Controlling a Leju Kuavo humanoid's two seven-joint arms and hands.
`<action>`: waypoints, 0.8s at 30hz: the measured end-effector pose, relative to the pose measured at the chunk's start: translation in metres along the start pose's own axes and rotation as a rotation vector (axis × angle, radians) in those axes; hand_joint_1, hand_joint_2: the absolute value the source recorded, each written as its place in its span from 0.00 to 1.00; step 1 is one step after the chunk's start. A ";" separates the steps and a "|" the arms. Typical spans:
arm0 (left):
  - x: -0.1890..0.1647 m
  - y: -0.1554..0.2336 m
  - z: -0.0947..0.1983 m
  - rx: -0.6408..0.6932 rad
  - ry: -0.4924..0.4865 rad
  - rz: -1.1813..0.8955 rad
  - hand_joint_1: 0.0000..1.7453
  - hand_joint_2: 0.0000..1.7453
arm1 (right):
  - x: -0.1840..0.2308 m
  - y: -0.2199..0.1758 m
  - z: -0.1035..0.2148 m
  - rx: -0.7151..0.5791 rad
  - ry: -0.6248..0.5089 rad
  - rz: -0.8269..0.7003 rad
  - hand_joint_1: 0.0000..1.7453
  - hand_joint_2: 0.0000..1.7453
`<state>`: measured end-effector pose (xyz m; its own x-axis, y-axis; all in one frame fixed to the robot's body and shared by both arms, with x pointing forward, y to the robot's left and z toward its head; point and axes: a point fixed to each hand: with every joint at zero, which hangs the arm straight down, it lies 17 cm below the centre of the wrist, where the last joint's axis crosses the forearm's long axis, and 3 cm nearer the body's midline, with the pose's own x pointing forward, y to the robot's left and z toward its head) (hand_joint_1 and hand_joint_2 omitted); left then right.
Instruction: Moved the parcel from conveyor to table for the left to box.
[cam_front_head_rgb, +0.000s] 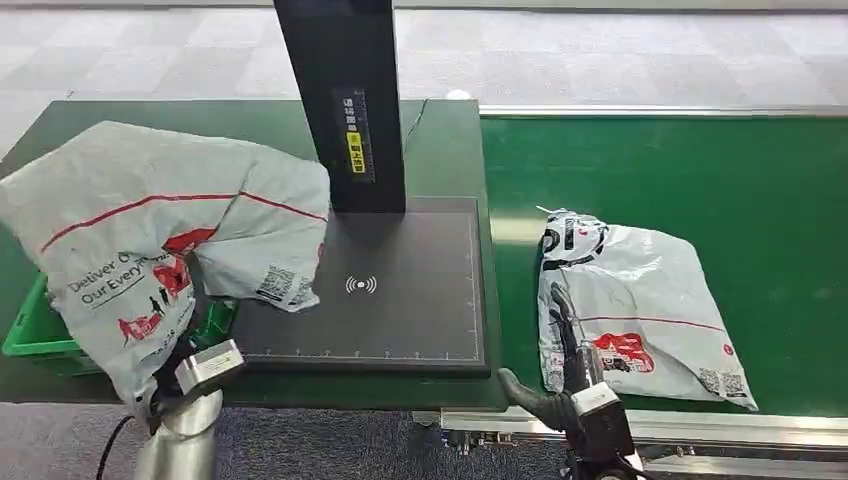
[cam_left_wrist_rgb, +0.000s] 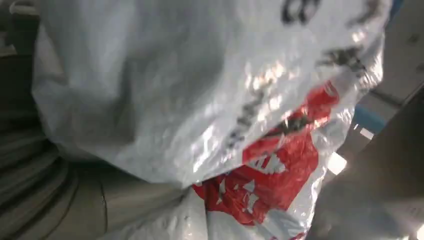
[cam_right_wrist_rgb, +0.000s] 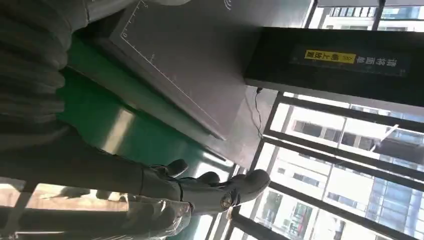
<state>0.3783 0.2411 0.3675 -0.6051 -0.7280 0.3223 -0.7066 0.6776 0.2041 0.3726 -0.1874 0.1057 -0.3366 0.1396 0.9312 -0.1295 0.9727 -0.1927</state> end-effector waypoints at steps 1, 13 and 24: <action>0.003 0.009 -0.005 0.021 -0.014 -0.011 1.00 1.00 | -0.001 0.000 0.000 0.001 0.000 0.001 0.00 1.00; 0.025 0.042 -0.027 0.090 -0.108 -0.102 1.00 1.00 | -0.007 0.000 -0.005 0.027 0.000 0.008 0.00 1.00; -0.108 -0.002 -0.005 -0.261 0.081 -0.719 1.00 1.00 | -0.015 0.000 -0.001 0.031 0.019 0.019 0.00 1.00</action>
<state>0.4470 0.3184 0.3369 0.0062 -0.9957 0.0921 -0.8005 0.0503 0.5973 0.3786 -0.1897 0.0917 -0.3214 0.1618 0.9330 -0.1526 0.9636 -0.2197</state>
